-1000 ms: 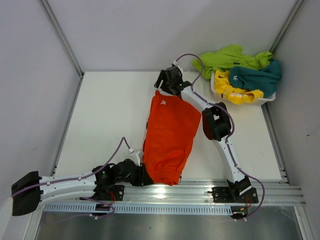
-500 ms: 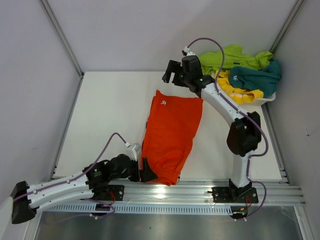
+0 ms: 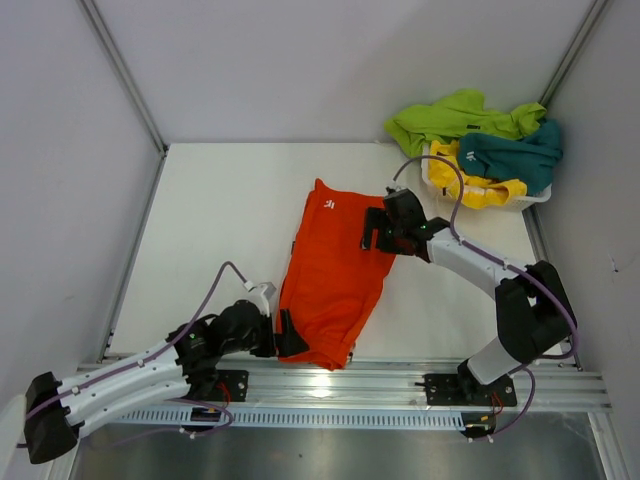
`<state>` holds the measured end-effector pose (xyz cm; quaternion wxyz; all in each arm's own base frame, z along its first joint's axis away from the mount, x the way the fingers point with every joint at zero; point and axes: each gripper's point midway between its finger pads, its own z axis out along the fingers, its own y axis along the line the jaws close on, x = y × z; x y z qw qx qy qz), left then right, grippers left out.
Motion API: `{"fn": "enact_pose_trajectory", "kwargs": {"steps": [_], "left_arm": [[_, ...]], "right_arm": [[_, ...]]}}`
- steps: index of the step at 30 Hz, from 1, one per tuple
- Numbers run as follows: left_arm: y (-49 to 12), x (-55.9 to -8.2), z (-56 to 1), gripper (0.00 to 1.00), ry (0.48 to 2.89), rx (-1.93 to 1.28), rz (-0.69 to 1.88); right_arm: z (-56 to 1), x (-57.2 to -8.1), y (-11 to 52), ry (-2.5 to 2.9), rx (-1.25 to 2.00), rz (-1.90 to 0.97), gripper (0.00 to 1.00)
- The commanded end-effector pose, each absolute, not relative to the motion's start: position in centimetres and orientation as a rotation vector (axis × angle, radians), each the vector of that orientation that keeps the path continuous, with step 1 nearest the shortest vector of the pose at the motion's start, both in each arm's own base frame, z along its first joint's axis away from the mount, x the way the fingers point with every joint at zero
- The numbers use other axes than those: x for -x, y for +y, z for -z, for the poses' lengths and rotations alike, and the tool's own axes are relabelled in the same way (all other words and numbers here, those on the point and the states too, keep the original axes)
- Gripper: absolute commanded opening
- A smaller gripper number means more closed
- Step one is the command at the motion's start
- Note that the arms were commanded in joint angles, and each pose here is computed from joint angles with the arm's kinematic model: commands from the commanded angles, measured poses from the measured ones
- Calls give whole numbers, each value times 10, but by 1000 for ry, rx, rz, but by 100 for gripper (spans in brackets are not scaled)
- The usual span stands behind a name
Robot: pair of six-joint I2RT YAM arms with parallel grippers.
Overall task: Fold and stack the shorts
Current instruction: Fold the shorts
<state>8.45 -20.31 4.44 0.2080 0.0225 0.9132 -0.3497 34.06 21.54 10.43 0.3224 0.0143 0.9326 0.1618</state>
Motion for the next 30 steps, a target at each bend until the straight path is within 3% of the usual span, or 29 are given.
{"fn": "enact_pose_trajectory", "kwargs": {"steps": [1,4,9,16,23,26,30], "left_arm": [[-189,-82,-29,99,2591,-73,884],[-186,-83,-26,99,2594,-55,861],[-182,-97,-21,99,2584,-33,783],[-174,-124,-8,97,2606,23,695],[-161,-174,-25,97,2552,102,639],[-160,-197,-35,97,2518,122,639],[-153,-219,-32,97,2520,169,621]], "right_arm": [[-117,-359,202,2366,-97,-442,87],[-109,-373,188,2368,-140,-425,86],[-107,-398,186,2355,-143,-470,74],[-72,-423,186,2444,-162,-396,69],[-40,-400,181,2526,-195,-374,33],[-30,-377,176,2555,-207,-367,24],[-42,-349,172,2537,-203,-390,22]]}}
